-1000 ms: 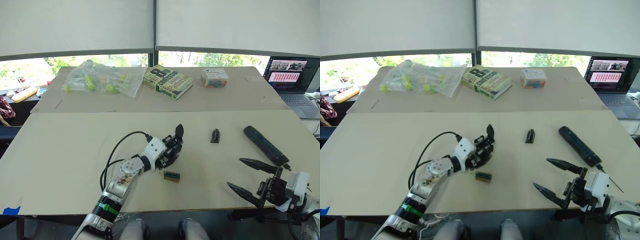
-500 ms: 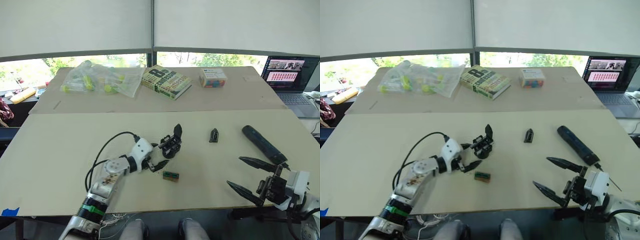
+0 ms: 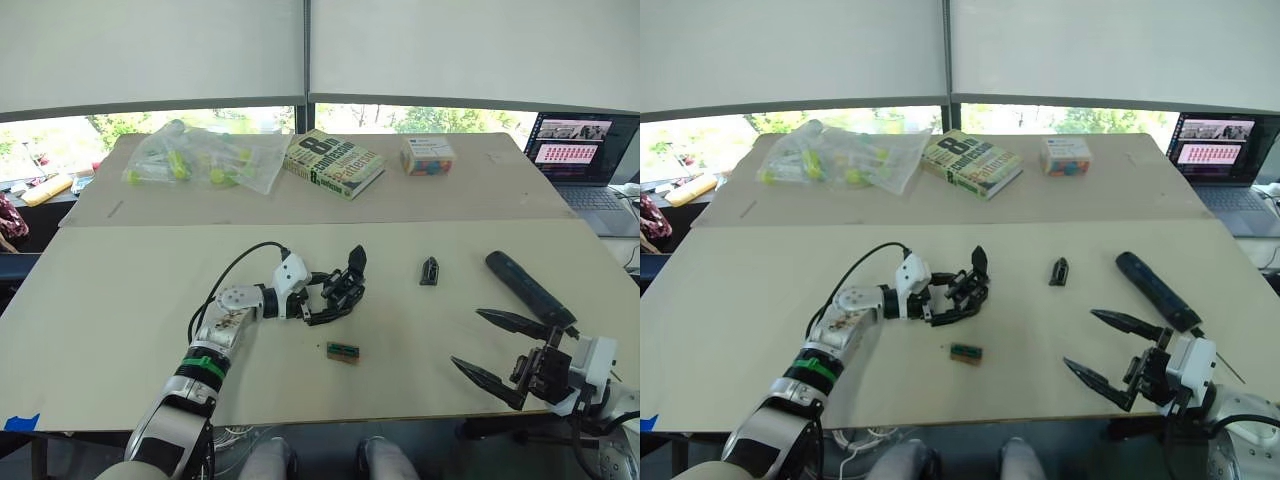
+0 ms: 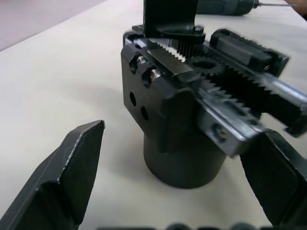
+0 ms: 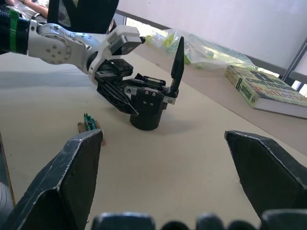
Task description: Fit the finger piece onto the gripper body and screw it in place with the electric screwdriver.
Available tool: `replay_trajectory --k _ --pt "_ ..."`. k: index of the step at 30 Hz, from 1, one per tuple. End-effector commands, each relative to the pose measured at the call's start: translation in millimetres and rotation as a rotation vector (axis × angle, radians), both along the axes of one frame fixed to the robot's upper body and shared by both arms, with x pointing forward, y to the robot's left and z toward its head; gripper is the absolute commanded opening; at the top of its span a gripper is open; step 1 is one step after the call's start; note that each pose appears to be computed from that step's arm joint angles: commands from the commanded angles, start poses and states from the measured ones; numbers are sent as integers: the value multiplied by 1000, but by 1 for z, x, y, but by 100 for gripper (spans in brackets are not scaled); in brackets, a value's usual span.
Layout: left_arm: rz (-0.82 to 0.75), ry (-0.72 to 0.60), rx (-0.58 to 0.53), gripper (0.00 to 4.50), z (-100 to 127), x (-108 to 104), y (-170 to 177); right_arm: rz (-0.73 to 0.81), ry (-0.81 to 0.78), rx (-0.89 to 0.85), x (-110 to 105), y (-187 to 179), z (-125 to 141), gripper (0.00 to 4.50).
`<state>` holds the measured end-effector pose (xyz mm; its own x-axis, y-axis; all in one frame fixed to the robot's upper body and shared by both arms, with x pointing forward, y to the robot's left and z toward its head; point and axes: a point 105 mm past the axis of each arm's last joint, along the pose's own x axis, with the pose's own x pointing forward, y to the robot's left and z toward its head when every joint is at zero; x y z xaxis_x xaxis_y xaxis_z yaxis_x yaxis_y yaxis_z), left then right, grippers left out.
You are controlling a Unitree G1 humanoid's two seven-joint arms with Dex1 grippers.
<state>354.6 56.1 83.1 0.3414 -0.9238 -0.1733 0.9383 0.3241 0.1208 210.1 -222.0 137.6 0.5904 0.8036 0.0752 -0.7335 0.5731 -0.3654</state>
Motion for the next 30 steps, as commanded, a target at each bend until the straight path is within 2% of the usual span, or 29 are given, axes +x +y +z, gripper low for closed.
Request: replay_trajectory --k 1,11,14,17,19,23,30 --pt "-37 -38 -6 446 6 1 -3 -6 -47 -3 -4 2 10 450" --pt "-59 -63 16 446 -4 -3 -13 -30 -46 1 -6 2 7 450" --pt "-70 -68 33 368 -8 -4 -14 -29 -46 0 -5 3 7 450" --pt "-55 -66 26 227 -7 -4 -15 -28 -46 -1 -4 2 6 450" --pt "-26 -64 -40 225 6 -3 -17 -26 -45 -1 -4 2 6 450" --pt "38 -132 -67 225 26 -8 -13 -22 -42 -1 -3 2 5 450" --pt "301 -186 -75 225 37 -21 -4 -10 -33 1 -1 2 3 450"
